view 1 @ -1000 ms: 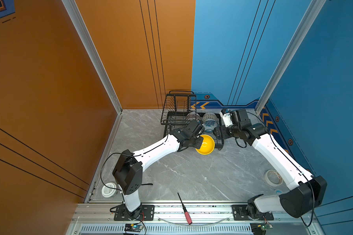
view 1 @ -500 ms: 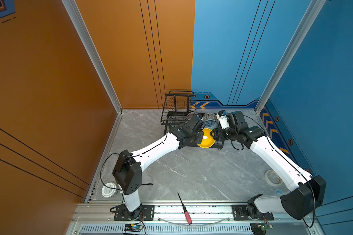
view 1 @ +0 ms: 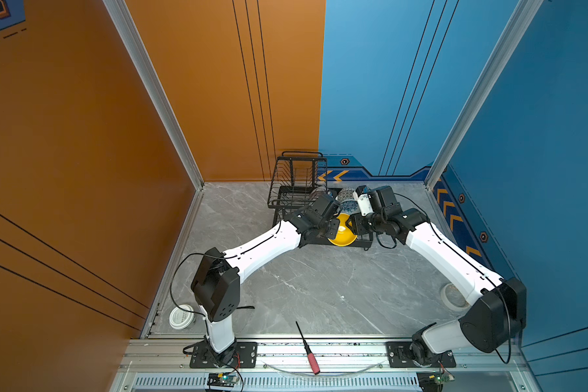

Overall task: Load the bowls into the dish rack
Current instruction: 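Hold the yellow bowl at the rack while the right gripper grasps its rim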

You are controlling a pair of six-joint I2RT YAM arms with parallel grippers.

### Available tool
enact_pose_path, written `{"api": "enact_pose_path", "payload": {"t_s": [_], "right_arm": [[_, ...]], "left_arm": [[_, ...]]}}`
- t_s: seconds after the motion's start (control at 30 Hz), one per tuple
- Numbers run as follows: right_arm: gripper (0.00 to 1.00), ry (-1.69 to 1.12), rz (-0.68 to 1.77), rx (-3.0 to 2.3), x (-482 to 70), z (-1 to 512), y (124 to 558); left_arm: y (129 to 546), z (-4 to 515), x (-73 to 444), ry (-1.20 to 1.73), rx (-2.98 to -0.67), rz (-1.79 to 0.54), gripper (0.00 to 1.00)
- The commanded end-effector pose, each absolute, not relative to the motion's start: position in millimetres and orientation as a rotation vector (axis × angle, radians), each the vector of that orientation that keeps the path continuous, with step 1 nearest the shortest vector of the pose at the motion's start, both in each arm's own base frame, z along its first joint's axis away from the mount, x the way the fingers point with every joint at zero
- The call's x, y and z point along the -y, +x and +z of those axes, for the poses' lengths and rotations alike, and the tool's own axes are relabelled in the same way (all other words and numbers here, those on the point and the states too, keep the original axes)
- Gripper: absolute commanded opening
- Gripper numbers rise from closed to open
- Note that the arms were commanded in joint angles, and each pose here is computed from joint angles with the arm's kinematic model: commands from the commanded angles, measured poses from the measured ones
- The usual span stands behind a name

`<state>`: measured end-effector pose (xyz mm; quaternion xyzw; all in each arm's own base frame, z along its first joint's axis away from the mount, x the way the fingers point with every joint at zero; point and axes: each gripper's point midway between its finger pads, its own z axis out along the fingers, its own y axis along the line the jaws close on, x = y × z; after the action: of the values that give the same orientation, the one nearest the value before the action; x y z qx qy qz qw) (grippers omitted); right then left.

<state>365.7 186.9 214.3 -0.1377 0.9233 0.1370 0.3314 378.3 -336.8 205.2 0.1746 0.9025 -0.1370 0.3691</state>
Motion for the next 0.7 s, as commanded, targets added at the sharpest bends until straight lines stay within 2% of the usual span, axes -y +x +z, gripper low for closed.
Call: {"api": "enact_pose_path", "payload": {"t_s": [0.0,0.2,0.5,0.67], "right_arm": [[0.51,-0.353,0.382,-2.421,-194,210,369],[0.48,-0.357,0.39,-2.435,-197,205,370],[0.28,-0.356,0.385,-2.436,-201,202,375],[0.13,-0.357,0.378,-2.438,-200,202,377]], "left_arm": [[395,230,339,0.393,-2.246,-0.379,0.0],[398,232,337,0.386,-2.245,-0.396,0.0],[391,229,349,0.451,-2.241,-0.462,0.0],[389,227,348,0.463,-2.243,-0.461,0.0]]}}
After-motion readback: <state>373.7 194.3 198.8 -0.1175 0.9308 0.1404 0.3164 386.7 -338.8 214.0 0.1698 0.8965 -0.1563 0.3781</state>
